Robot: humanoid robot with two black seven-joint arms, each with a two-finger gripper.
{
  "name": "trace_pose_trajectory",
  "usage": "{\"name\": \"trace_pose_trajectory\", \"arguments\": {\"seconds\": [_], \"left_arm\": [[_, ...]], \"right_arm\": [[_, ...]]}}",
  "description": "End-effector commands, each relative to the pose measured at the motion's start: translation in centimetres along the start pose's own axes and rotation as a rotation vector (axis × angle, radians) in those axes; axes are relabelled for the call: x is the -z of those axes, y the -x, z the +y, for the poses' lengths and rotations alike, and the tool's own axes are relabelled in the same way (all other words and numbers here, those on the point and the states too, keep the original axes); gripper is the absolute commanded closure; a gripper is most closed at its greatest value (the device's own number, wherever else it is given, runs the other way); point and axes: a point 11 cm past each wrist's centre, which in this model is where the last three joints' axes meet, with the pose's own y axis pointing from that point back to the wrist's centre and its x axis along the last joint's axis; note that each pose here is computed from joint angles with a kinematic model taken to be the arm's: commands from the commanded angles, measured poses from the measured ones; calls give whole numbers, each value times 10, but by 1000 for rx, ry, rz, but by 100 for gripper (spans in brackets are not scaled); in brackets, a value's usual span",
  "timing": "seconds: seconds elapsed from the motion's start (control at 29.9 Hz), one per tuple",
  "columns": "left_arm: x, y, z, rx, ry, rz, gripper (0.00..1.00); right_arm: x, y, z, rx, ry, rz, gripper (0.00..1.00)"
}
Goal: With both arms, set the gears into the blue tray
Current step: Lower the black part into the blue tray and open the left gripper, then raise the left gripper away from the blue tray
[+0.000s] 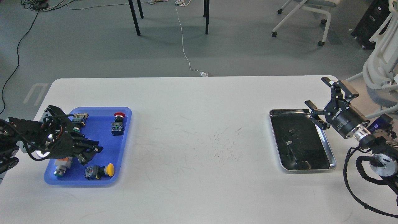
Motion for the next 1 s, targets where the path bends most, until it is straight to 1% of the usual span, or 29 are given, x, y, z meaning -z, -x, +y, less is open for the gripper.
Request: {"name": "trace_pose_trajectory", "arguments": {"seconds": [0.0, 0.07, 0.13, 0.2, 0.23, 0.27, 0.3, 0.33, 0.37, 0.5, 0.64, 0.74, 0.77, 0.84, 0.9, 0.97], "left_arm": [[6, 14, 3, 27, -21, 17, 87], [9, 17, 6, 32, -30, 20, 86], [8, 18, 6, 33, -28, 20, 83], [8, 17, 7, 32, -27, 20, 79], [9, 17, 7, 32, -29, 20, 75], [8, 16, 7, 29, -28, 21, 64], [8, 16, 7, 29, -28, 21, 47], [9, 16, 8, 27, -30, 21, 34], [9, 15, 8, 24, -30, 20, 24], [11, 3, 12, -14, -34, 21, 11], [18, -16, 19, -76, -52, 33, 8], [18, -57, 28, -262, -14, 179, 7], [13, -72, 28, -330, 28, 245, 7], [-5, -103, 27, -479, 162, 425, 5], [-15, -125, 28, -612, 295, 649, 2], [-28, -142, 26, -710, 443, 869, 2]], "right_arm": [[1, 1, -1, 2, -4, 0, 1], [1, 1, -1, 2, -4, 0, 1], [1, 0, -1, 1, -3, 0, 1], [1, 0, -1, 1, -3, 0, 1], [1, 0, -1, 1, -3, 0, 1], [1, 0, 0, 0, -2, 0, 1], [1, 0, 0, 0, -2, 0, 1], [0, 1, -1, 2, -3, -2, 1], [1, 0, -1, 1, -4, 1, 1], [2, 1, -2, 3, -5, 1, 1], [3, 1, -2, 4, -6, 1, 1], [3, 1, -2, 4, -6, 3, 1], [3, 1, -2, 4, -4, 4, 1], [2, 1, -1, 7, 3, 11, 1], [-4, 3, 0, 24, 36, 37, 1], [-4, 5, -1, 52, 65, 81, 1]]}}
